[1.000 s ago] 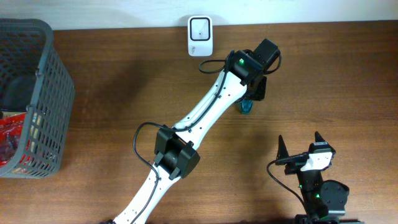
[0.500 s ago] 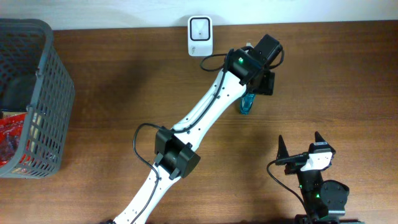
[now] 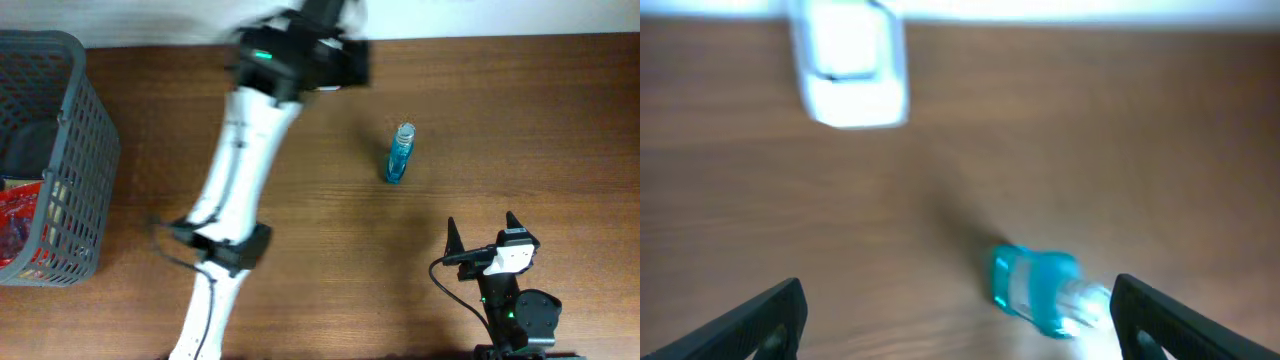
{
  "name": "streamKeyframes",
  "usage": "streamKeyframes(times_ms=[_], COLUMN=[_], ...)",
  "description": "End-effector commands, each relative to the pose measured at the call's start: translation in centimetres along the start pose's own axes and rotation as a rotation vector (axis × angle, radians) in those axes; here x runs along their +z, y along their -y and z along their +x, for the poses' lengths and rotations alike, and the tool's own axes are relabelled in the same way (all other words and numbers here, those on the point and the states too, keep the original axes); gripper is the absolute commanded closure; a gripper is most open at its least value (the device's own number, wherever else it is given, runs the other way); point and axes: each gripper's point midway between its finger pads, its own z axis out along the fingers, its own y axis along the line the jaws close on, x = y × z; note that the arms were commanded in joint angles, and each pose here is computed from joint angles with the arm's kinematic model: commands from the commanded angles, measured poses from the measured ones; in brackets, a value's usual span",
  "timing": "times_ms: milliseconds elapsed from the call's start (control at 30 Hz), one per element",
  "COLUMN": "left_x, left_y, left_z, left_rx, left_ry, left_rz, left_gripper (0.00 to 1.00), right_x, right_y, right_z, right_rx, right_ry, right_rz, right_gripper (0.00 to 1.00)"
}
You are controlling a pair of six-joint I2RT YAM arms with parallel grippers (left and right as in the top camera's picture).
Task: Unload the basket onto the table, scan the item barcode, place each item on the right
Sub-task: 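Release the bottle and move the left gripper back into the basket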
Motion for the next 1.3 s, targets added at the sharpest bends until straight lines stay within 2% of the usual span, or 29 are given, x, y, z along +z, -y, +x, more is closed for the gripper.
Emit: streamKeyframes(times_ms=[0,100,233,333,400,500,633,733,867,1000,1167,1267], left_x=[-10.2,-15.6,-20.9,-24.1,-26.2,-27.3,-26.4,-24.4,-18.9,-16.0,-12.4,-11.6], left_y=[-9.1,-17.2,-27.9,-35.8,-41.2,-45.4,-49.7,-52.6,-54.7,-56.5,-57.9,-58.2], left_z=[-4.7,-6.1,-5.8,-4.3,-2.3,0.4,4.6,8.8,12.8,16.9,19.8,20.5], left_rx=[-0.129,-0.263,-0.449,-0.606,-0.766,-0.867,-0.965,-0.99,-0.895,-0.819,-0.716,-0.701], left_ry=[0.183,0.28,0.364,0.409,0.432,0.401,0.267,0.086,-0.153,-0.324,-0.416,-0.428], left_rz=[-0.089,-0.2,-0.37,-0.497,-0.579,-0.651,-0.778,-0.936,-0.913,-0.962,-0.94,-0.934], left_gripper=[0.01,0.01,0.01,0.01,0.01,0.01,0.01,0.01,0.01,0.01,0.0,0.14], right_x=[0.0,0.0,0.0,0.0,0.0,0.0,0.0,0.0,0.0,0.0,0.0,0.0], right_y=[0.2,0.2,0.2,0.2,0.2,0.2,0.2,0.2,0.2,0.2,0.2,0.2], right_z=[0.3,0.3,0.3,0.3,0.3,0.3,0.3,0.3,0.3,0.3,0.3,0.3], right_rx=[0.004,0.005,0.005,0.004,0.004,0.005,0.004,0.004,0.005,0.005,0.005,0.004], right_ry=[-0.003,-0.004,-0.004,-0.003,-0.004,-0.004,-0.004,-0.003,-0.004,-0.004,-0.003,-0.004], right_rz=[0.011,0.011,0.011,0.011,0.011,0.011,0.011,0.011,0.011,0.011,0.011,0.011], right_gripper=[0.02,0.02,0.02,0.02,0.02,0.02,0.01,0.02,0.02,0.02,0.02,0.02])
